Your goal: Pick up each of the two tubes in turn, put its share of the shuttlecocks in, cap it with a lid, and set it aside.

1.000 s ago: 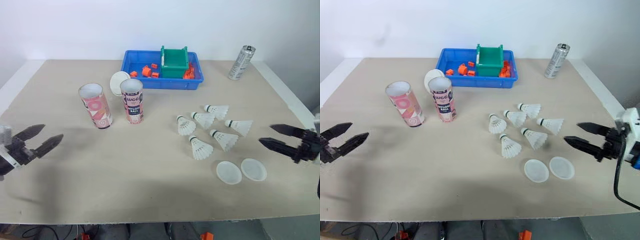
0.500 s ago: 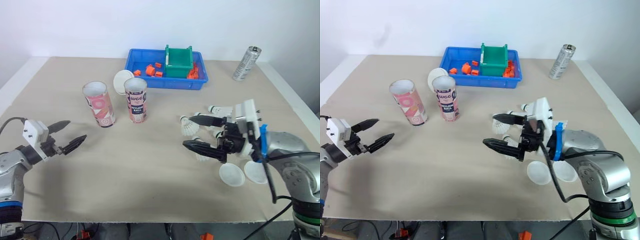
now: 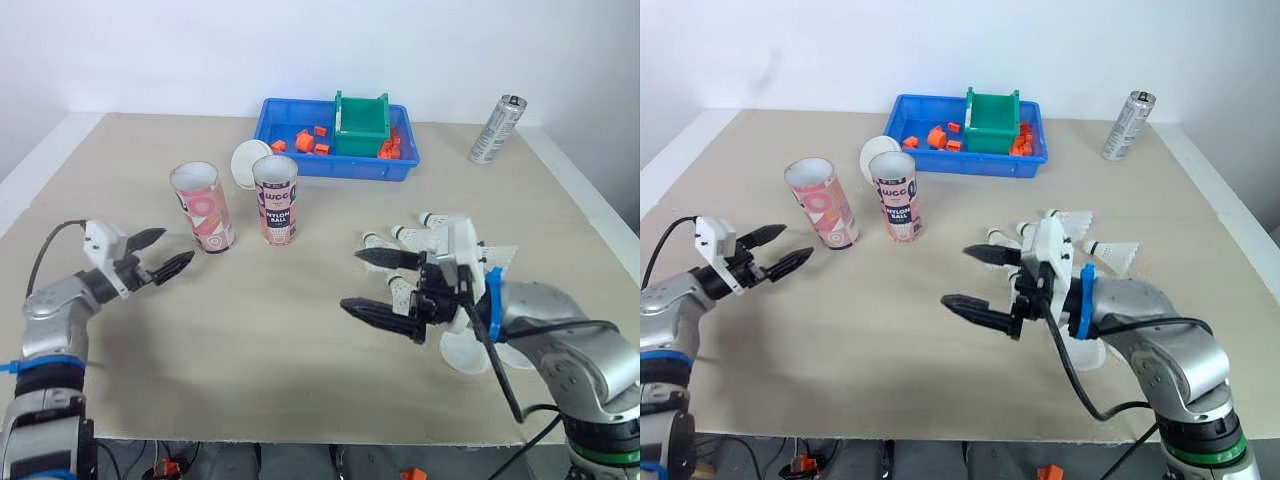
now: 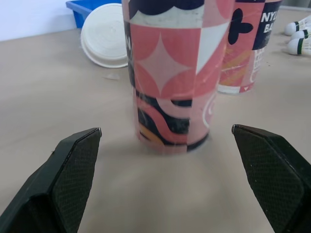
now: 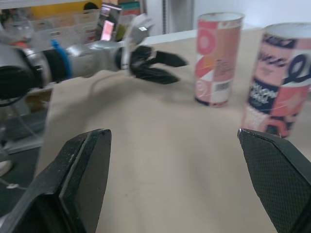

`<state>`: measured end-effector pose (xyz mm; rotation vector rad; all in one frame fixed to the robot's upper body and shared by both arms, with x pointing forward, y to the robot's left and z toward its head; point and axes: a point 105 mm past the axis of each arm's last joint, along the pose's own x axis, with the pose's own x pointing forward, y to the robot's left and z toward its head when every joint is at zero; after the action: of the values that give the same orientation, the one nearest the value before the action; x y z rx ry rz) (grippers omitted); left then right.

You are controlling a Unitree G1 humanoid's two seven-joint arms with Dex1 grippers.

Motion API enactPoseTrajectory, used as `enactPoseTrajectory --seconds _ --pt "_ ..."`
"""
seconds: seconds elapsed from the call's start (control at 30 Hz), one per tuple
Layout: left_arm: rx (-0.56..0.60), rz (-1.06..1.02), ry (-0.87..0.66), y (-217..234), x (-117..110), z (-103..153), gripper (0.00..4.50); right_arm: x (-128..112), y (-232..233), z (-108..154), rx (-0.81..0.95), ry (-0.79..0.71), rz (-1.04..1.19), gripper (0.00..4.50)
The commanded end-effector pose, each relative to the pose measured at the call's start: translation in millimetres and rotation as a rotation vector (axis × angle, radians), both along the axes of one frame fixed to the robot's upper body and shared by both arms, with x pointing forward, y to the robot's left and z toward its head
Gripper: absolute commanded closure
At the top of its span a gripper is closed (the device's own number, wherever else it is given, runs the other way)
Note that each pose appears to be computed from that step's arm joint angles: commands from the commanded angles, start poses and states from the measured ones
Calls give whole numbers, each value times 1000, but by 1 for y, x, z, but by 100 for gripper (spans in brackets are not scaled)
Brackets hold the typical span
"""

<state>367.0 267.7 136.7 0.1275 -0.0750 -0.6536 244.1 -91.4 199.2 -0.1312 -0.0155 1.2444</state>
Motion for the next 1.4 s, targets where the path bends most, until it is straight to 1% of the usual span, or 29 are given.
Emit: enactPoseTrajectory --seconds 0.03,0.2,0.37,0.7,1.03,1.13,1.17,1.2,1.3,1.4 --pt "25 -20 -18 -10 13 6 0 -7 7 8 18 -46 9 4" --pt "32 -69 -2 -27 25 6 0 -7 5 9 29 -54 -13 4" --pt "40 -72 18 -37 35 5 0 -11 3 11 34 -57 -16 4" --pt "46 -82 22 -53 45 7 0 -12 4 6 41 -50 -33 4" --pt "13 -44 -4 -62 52 8 0 -12 2 3 41 -52 -41 4" --pt "-4 -36 -11 -65 54 9 72 -12 3 3 39 -59 -36 0" --pt "-2 -35 -11 -66 54 9 110 -12 3 3 38 -60 -35 0" --pt "1 -43 -5 -67 54 7 139 -11 3 3 38 -61 -35 0" --pt "2 -67 -12 -69 51 7 139 -12 2 4 38 -64 -35 0" --pt "1 -56 -37 -62 50 12 139 -12 2 4 36 -63 -34 0"
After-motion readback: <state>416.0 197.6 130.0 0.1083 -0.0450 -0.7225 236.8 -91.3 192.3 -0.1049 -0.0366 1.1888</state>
